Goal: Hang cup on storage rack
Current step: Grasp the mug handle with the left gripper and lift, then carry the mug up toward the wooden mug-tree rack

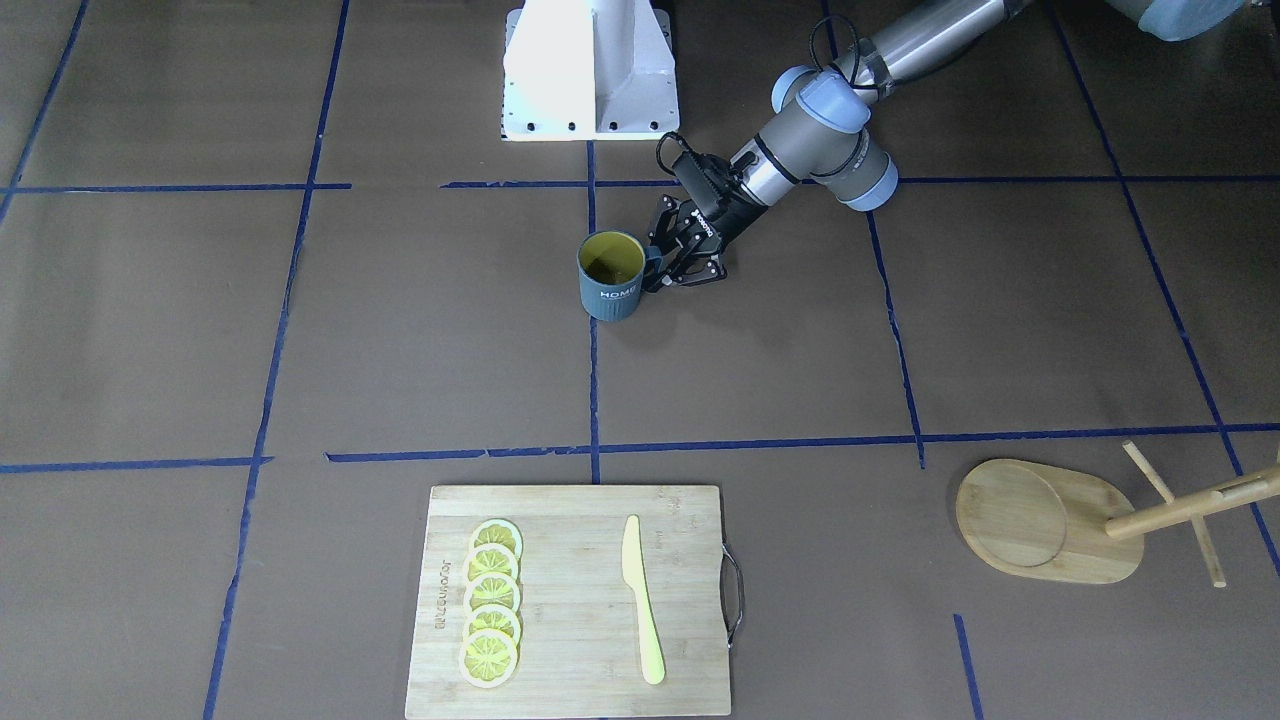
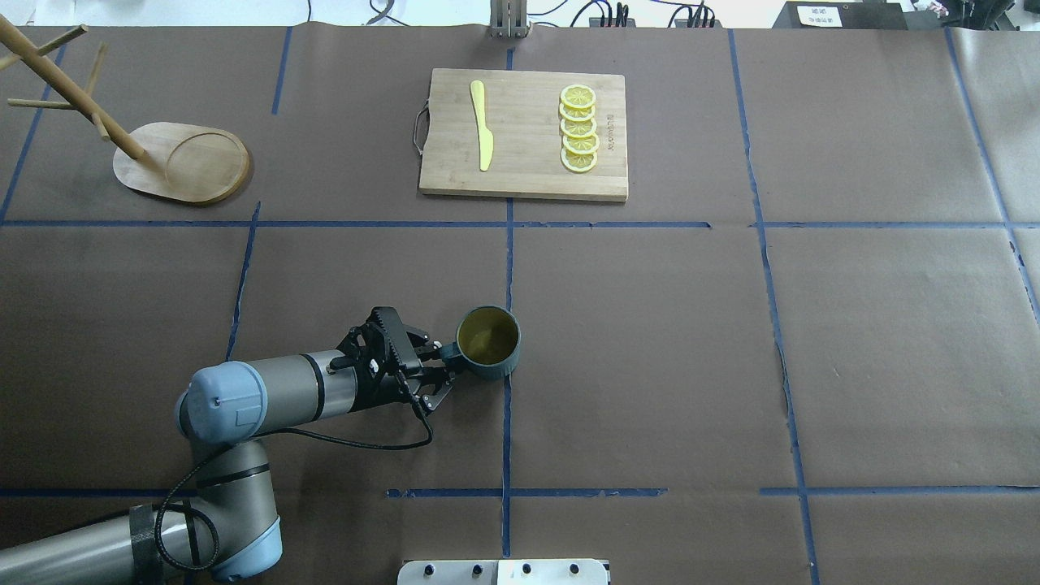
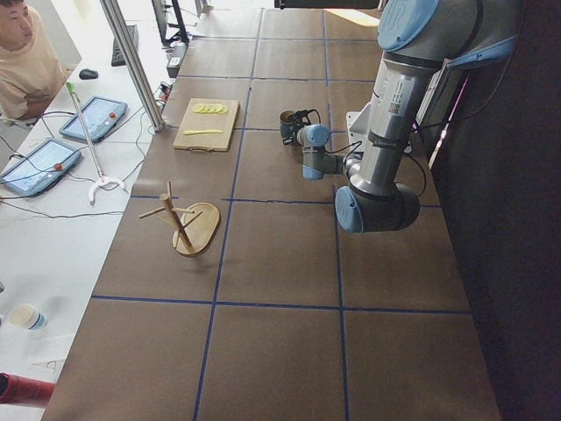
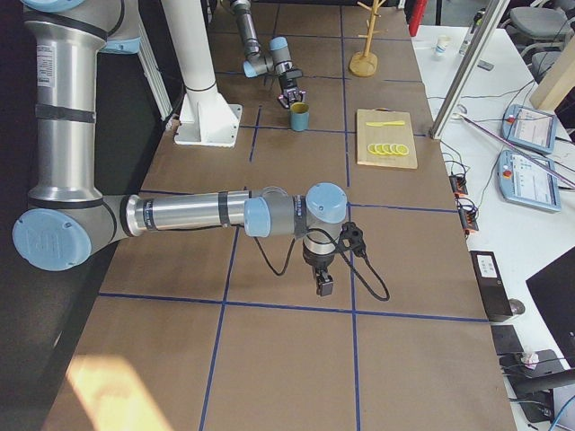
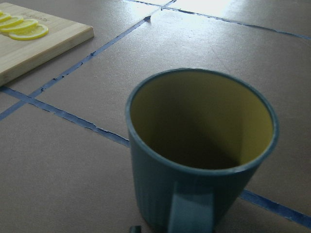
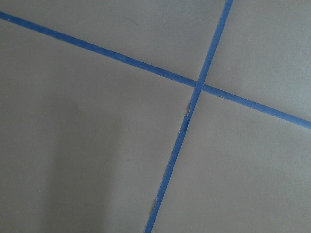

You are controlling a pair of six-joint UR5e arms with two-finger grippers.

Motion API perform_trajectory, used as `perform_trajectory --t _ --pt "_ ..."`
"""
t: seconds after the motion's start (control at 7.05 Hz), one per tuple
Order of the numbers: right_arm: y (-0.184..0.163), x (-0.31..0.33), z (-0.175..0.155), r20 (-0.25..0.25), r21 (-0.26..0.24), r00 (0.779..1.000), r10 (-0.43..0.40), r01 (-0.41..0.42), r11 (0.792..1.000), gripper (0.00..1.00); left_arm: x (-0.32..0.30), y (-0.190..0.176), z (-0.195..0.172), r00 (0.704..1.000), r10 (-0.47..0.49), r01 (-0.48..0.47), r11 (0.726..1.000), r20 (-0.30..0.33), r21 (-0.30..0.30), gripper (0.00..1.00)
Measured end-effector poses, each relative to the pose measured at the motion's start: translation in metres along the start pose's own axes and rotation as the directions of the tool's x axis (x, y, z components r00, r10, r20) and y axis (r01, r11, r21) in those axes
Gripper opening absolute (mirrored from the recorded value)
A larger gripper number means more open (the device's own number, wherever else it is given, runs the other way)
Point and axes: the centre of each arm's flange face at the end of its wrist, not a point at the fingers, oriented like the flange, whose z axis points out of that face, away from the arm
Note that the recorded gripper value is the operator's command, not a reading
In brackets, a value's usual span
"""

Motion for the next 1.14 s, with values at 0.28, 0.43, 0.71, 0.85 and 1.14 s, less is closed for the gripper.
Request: perform_trajectory --t 0.28,0.43,0.71,0.85,1.14 --pt "0.000 0.000 0.000 0.000 0.000 1.000 0.000 0.000 1.000 1.00 0.003 -0.010 -0.005 1.000 -0.004 0.004 1.000 -0.010 0.030 0.00" --pt "-0.001 0.000 0.000 0.000 0.001 1.000 -0.001 0.001 1.000 1.00 0.005 -0.022 -0.012 1.000 -0.007 0.008 0.998 -0.017 0.057 0.00" --pt "-0.001 0.000 -0.001 0.000 0.001 1.000 -0.001 0.001 1.000 1.00 0.005 -0.047 -0.028 0.981 -0.187 0.191 0.976 -0.042 0.107 0.00" --pt "-0.001 0.000 0.000 0.000 0.001 1.000 -0.001 0.001 1.000 1.00 -0.002 -0.057 -0.034 0.931 -0.360 0.364 0.924 -0.058 0.120 0.00" --pt "-0.001 0.000 -0.001 0.000 0.001 1.000 -0.001 0.001 1.000 1.00 -0.030 -0.072 -0.047 0.684 -0.722 0.728 0.671 -0.104 0.138 0.00"
